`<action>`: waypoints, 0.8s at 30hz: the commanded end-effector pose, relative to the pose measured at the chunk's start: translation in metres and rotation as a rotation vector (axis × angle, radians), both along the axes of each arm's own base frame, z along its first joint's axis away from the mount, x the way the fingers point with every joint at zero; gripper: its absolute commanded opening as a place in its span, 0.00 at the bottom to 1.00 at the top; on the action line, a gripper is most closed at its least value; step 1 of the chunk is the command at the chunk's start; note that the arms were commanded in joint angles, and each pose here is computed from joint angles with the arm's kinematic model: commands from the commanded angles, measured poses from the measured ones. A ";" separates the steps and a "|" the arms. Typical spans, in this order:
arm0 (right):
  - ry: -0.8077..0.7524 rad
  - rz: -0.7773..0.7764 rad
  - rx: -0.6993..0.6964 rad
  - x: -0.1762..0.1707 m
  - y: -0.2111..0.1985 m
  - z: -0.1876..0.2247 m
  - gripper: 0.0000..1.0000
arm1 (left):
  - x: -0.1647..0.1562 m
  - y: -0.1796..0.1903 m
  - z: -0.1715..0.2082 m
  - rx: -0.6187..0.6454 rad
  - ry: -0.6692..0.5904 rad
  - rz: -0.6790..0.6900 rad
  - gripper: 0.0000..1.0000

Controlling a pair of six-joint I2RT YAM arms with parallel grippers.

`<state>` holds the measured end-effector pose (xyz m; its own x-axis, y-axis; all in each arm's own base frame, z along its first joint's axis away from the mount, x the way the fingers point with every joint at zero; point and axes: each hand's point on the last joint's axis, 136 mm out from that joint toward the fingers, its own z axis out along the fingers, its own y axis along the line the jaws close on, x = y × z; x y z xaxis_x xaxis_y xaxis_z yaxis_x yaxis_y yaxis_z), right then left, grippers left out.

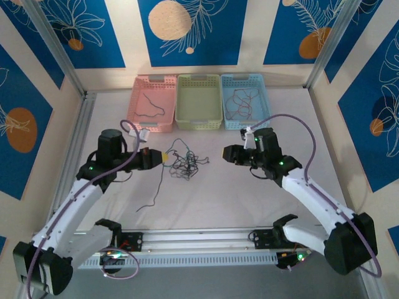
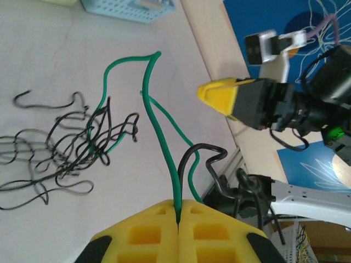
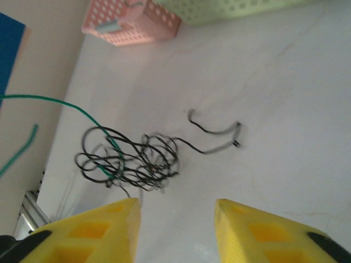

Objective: Untangle the cables

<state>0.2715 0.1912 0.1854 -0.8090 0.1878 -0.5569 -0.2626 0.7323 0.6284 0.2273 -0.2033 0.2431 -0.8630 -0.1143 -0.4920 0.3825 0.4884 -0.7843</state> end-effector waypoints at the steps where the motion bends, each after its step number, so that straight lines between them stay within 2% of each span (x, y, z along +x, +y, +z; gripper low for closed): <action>1: 0.008 0.017 0.017 -0.009 -0.007 -0.004 0.44 | 0.016 0.014 -0.026 0.171 0.037 0.088 0.00; 4: 0.058 0.041 0.035 -0.015 -0.004 -0.013 0.44 | 0.024 0.036 -0.065 0.361 0.106 0.152 0.00; 6: 0.108 0.052 0.040 -0.018 -0.002 -0.022 0.44 | 0.025 0.043 -0.080 0.424 0.124 0.167 0.00; 10: 0.169 0.093 0.042 -0.023 0.007 -0.034 0.44 | 0.023 0.046 -0.101 0.472 0.175 0.149 0.00; 17: 0.201 0.161 0.025 -0.027 0.030 -0.043 0.44 | 0.023 0.052 -0.099 0.547 0.168 0.113 0.05; 19: 0.204 0.177 0.011 -0.028 0.036 -0.046 0.44 | 0.023 0.053 -0.100 0.562 0.170 0.102 0.12; 21: 0.207 0.188 0.007 -0.029 0.041 -0.046 0.44 | 0.024 0.053 -0.100 0.577 0.173 0.095 0.33; 22: 0.209 0.194 0.007 -0.029 0.044 -0.047 0.44 | 0.024 0.054 -0.100 0.583 0.170 0.093 0.40; 24: 0.209 0.211 0.006 -0.031 0.050 -0.046 0.44 | 0.025 0.055 -0.099 0.589 0.162 0.095 0.44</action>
<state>0.2376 0.2284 0.1244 -0.9358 0.0194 -0.3519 -0.2387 0.6998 0.6733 0.2542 -0.1520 0.1414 -0.9329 0.0176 -0.3598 0.1915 0.8703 -0.4538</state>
